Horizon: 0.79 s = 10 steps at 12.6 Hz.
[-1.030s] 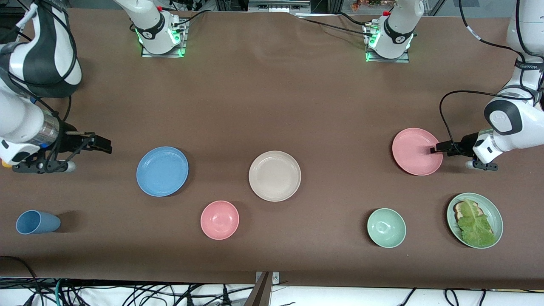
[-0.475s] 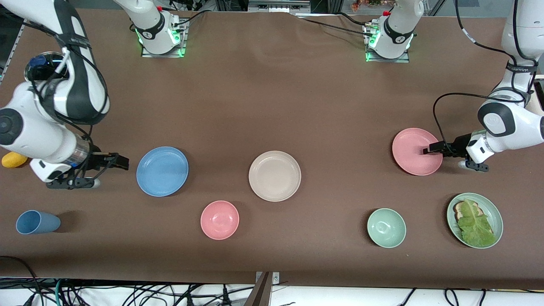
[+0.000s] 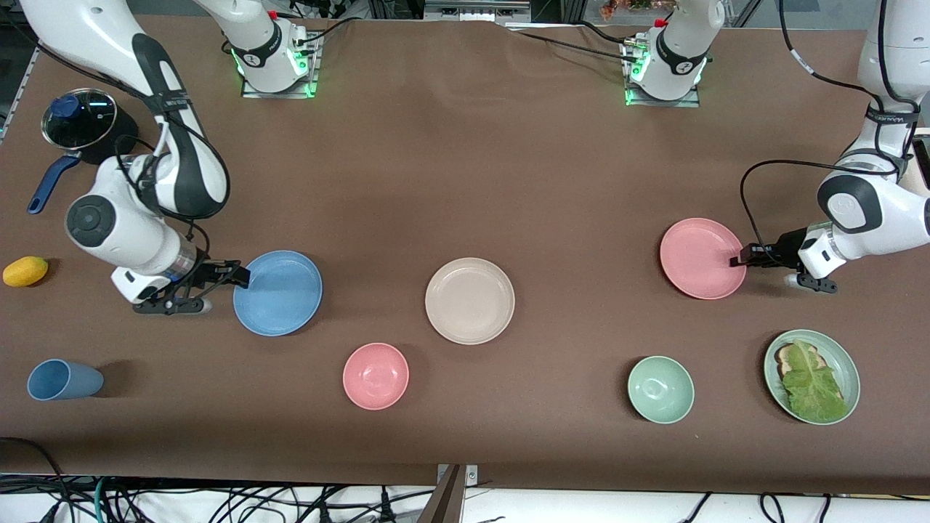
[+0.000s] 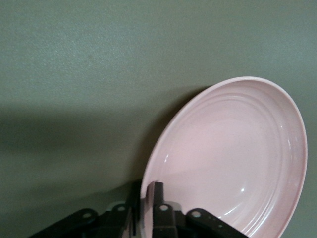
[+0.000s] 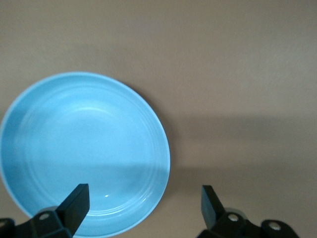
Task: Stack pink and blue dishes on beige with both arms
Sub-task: 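Lift the pink plate with the left gripper while the right gripper grasps the blue plate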
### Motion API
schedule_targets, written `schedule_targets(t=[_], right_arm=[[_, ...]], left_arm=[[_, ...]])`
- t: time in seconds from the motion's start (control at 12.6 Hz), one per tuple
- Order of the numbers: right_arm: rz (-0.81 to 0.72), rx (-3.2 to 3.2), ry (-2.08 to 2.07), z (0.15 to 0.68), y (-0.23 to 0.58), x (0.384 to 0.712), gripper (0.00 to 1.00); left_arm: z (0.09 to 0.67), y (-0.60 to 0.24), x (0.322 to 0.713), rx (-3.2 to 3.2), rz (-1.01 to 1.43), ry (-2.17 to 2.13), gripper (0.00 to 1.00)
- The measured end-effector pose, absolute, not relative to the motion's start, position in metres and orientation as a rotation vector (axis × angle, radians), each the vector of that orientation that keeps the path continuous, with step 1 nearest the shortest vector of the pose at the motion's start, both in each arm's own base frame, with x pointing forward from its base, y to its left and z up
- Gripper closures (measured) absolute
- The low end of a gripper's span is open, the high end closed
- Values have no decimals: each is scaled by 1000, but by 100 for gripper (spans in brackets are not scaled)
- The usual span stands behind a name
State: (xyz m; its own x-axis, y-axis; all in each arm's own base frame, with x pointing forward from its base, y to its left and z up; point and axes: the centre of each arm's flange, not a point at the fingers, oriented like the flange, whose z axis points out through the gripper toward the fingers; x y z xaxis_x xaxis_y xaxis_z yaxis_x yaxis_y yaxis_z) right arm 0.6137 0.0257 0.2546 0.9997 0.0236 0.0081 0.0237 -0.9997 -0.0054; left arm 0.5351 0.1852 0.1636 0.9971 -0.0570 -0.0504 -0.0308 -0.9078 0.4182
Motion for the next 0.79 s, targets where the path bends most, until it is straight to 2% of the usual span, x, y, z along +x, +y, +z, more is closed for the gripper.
schedule_targets(t=[0.08,0.48,0.63,0.71,0.79], right_arm=[[-12,-3136,-36,243,25,605,0],[-30,-3138,-47,211,24,590,1],[-68,-3139,-71,194,23,591,4],[-78,-3140,-81,186,21,591,12],[-79,-3140,-88,181,20,591,12]], left_arm=[[165,185,535,2705,-86,-68,94],[174,177,541,2665,-116,-76,94],[195,156,559,2634,-141,-57,94],[207,138,570,2626,-142,-57,94],[217,118,580,2620,-141,-57,94]])
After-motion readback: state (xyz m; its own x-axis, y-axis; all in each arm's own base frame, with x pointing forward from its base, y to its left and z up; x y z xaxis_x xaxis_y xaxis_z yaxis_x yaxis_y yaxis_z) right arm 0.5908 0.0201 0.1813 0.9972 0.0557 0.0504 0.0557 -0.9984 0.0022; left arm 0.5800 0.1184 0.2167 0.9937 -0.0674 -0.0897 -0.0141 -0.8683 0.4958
